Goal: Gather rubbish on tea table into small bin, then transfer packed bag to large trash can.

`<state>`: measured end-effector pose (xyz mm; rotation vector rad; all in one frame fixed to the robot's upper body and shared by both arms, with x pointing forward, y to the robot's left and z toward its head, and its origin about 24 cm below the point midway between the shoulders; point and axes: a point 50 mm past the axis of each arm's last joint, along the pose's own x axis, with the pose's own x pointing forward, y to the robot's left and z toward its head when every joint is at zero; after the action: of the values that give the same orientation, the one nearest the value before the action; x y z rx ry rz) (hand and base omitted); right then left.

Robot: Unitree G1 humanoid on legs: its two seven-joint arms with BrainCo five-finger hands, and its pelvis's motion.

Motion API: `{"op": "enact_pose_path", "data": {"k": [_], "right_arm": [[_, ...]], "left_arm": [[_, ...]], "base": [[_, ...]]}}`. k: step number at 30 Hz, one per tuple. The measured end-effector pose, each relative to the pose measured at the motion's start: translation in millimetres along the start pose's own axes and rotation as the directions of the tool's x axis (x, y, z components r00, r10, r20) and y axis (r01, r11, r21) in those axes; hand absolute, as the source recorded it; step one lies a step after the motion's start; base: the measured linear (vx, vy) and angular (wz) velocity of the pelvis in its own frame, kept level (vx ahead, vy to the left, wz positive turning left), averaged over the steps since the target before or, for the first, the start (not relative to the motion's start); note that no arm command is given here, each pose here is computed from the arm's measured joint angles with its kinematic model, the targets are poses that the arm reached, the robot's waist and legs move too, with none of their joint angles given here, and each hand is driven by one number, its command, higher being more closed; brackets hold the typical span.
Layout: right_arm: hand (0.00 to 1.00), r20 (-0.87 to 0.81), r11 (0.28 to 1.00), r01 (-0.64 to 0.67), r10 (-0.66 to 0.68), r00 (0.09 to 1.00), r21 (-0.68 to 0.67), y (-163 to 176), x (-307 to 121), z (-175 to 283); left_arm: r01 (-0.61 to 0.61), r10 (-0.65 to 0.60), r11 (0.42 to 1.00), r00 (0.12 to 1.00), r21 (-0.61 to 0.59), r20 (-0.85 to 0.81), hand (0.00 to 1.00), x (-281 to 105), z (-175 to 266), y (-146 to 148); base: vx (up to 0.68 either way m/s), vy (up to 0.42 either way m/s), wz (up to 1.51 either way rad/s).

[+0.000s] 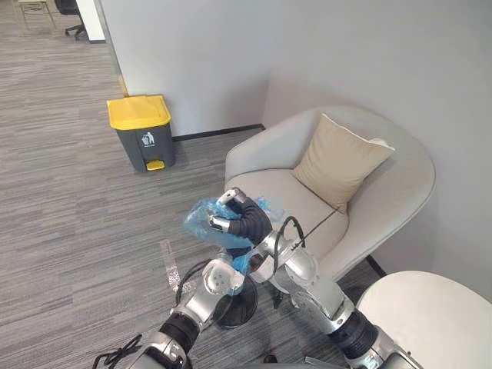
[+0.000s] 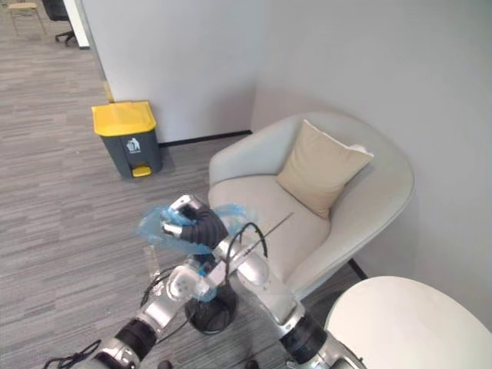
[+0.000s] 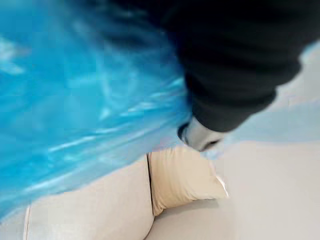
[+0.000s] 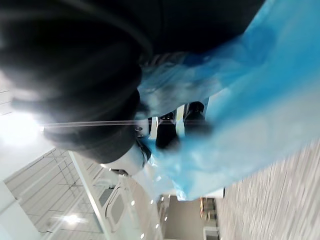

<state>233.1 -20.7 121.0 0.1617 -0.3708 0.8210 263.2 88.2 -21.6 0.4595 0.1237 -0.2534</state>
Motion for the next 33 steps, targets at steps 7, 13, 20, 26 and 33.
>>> {"op": "enact_pose_path", "data": {"k": [7, 13, 20, 26, 33], "right_arm": [[0.00, -0.093, 0.955, 0.020, -0.050, 0.994, -0.295, -16.0, -19.7, -11.4], [0.00, -0.159, 0.777, 0.036, -0.173, 0.972, -0.628, -56.6, -47.4, -12.5], [0.00, -0.166, 0.651, 0.085, -0.314, 0.935, -0.755, -79.5, -78.2, -10.6], [0.00, -0.146, 0.642, 0.227, -0.474, 0.868, -0.733, -86.3, -102.6, -14.9], [0.00, -0.347, 0.697, 0.409, -0.675, 0.651, -0.588, -82.3, -145.3, -74.2]], "left_arm": [[-0.039, 0.042, 0.998, 0.998, -0.052, 0.047, 1.00, -5.9, 9.3, 8.0], [-0.090, 0.091, 0.993, 0.996, -0.072, 0.010, 1.00, -16.3, -2.8, 18.6], [-0.179, 0.170, 0.978, 0.982, -0.106, -0.081, 1.00, -31.2, -25.7, 34.4], [-0.258, 0.235, 0.958, 0.956, -0.125, -0.178, 1.00, -48.4, -48.3, 45.6], [-0.342, 0.267, 0.928, 0.886, -0.147, -0.378, 1.00, -76.5, -92.1, 50.2]], "base": [[0.00, -0.002, 0.03], [0.02, -0.003, 0.06], [0.00, 0.000, 0.00], [0.00, 0.000, 0.00], [0.00, 0.002, 0.05]]}}
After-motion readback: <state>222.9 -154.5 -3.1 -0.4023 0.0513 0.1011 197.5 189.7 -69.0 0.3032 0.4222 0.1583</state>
